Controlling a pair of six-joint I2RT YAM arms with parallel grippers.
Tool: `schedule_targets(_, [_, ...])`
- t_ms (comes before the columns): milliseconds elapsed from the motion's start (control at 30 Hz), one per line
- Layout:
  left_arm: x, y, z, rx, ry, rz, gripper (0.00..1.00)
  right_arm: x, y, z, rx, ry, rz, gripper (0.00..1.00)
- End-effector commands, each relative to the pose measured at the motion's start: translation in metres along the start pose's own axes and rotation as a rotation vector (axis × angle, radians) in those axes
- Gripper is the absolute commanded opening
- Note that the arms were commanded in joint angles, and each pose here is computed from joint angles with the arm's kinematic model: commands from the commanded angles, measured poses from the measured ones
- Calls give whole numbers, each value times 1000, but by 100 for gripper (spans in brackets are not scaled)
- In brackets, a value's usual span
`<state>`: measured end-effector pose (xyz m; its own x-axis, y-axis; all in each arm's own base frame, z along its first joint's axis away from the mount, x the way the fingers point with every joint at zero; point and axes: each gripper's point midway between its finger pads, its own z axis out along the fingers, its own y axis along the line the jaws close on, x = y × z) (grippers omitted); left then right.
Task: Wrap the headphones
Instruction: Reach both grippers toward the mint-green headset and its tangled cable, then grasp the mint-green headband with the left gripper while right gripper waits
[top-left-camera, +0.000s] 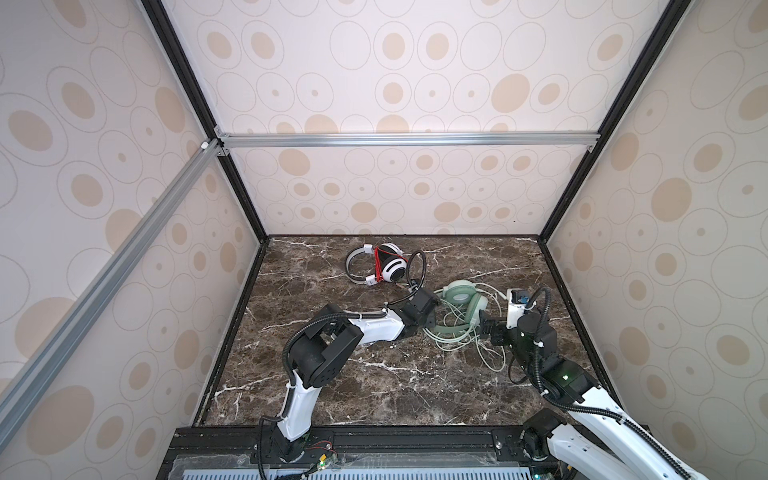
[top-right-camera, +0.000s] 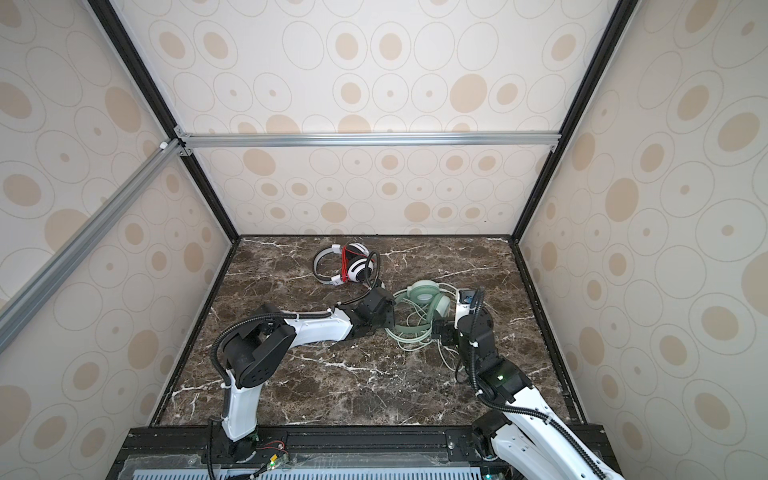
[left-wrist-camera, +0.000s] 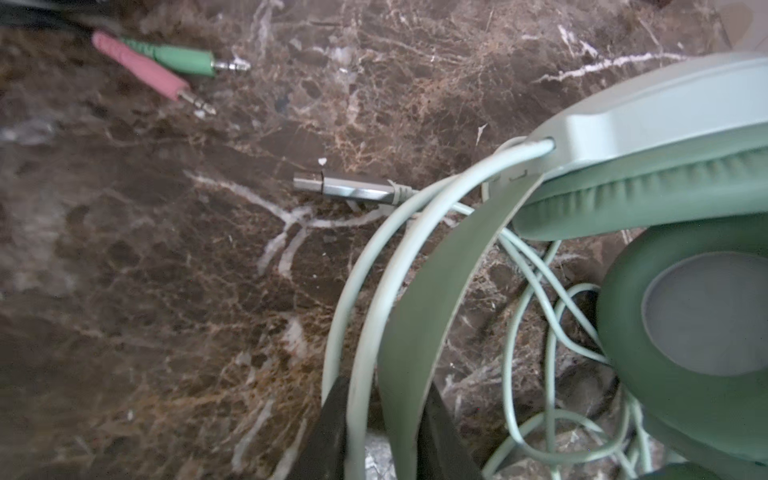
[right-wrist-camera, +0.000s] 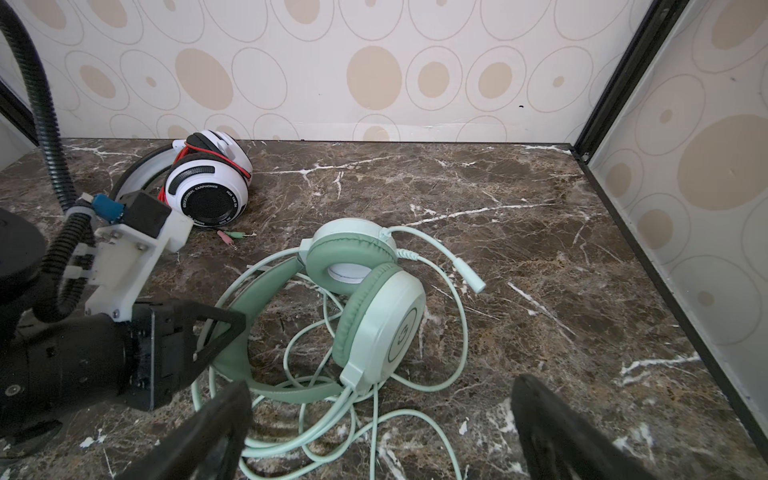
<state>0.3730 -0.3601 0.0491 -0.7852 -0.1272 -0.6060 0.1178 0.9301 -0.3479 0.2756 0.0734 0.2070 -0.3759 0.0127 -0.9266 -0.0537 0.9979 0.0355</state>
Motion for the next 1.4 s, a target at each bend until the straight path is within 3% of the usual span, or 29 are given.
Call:
schedule_targets(0, [-26,0,-12,-16,-44,36,13,2,-7,-2,30,5,-17,100])
schedule_targets(200, [-61,-8,-37,62,-74,116,0,-3,-7,-5,24,-6,-10,100])
schedule_targets(633, [-113,8,-141,175,-72,238,0,-30,8,-16,-71,-84,40,100])
schedule_targets(933, [-71,30,-174,305,79,266,0,-36,16,-17,-114,-83,66,100])
schedule_targets(1133, [-11,56,-152,375,235,287,0,-37,19,-16,-123,-71,71,99])
schedule_targets(1367, [21,114,-111,232,342,325,0,-34,19,-13,-118,-54,69,99])
